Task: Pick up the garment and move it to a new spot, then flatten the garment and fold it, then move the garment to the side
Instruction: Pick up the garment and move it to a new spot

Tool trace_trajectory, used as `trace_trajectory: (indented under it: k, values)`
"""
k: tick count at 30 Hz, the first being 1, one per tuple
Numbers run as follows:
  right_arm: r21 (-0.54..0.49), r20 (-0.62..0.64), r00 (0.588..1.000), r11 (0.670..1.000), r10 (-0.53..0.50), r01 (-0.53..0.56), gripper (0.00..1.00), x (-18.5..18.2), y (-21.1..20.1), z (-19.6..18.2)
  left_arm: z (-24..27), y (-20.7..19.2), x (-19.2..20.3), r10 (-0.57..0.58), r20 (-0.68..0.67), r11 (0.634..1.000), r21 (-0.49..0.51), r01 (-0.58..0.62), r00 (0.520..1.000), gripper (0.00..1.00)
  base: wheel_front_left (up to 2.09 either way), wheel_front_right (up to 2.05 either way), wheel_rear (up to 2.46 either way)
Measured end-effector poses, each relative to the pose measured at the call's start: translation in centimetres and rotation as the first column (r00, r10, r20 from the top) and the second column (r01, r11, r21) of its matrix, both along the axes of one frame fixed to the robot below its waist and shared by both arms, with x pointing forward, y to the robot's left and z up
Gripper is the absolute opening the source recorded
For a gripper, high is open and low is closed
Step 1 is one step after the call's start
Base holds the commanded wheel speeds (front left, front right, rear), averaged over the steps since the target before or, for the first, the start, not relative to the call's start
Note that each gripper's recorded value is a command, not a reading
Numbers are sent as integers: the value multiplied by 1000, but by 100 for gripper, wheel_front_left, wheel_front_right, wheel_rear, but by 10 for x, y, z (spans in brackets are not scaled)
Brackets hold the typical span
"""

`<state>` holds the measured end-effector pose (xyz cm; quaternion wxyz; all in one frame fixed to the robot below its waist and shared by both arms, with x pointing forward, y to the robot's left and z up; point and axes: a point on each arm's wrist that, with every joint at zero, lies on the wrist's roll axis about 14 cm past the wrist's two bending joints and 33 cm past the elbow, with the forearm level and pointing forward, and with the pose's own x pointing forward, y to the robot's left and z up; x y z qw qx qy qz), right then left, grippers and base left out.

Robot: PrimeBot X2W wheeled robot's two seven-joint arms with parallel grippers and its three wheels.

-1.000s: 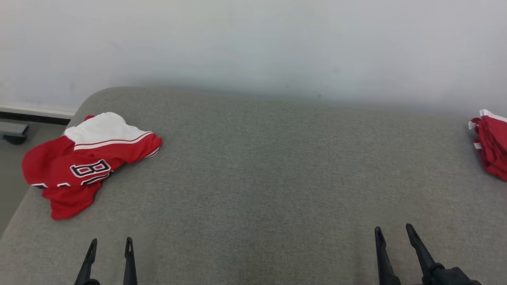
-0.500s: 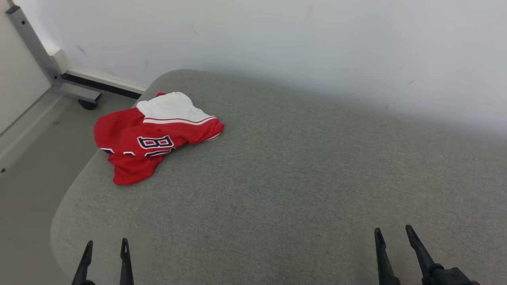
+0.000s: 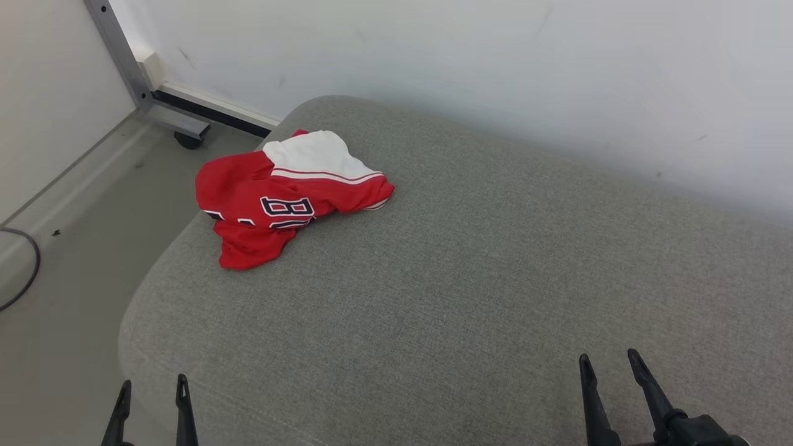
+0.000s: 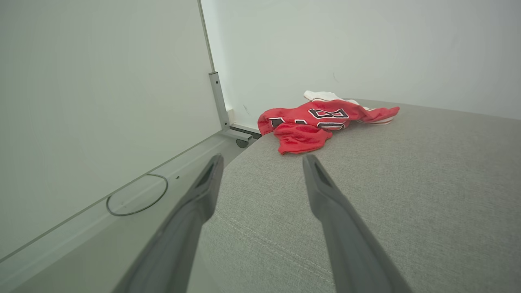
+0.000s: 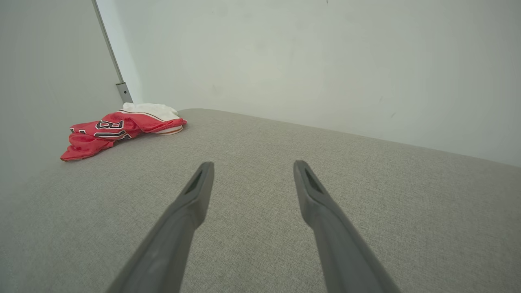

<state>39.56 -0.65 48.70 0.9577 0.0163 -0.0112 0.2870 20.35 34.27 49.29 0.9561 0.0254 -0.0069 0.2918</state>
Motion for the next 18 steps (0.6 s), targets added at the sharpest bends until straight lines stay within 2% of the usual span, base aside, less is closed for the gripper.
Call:
trace_trajectory:
  k: [10, 18]
  values:
    - [1, 6, 1000, 1000, -5, 5, 100, 1, -1, 2, 8, 5, 8, -3, 28, 1000, -1, 3, 1000, 100, 0, 0, 0]
    - [-7, 43, 997, 998, -64, 64, 100, 17, -18, 7, 51, 15, 73, -73, 132, 997, 36, 68, 989, 100, 0, 0, 0]
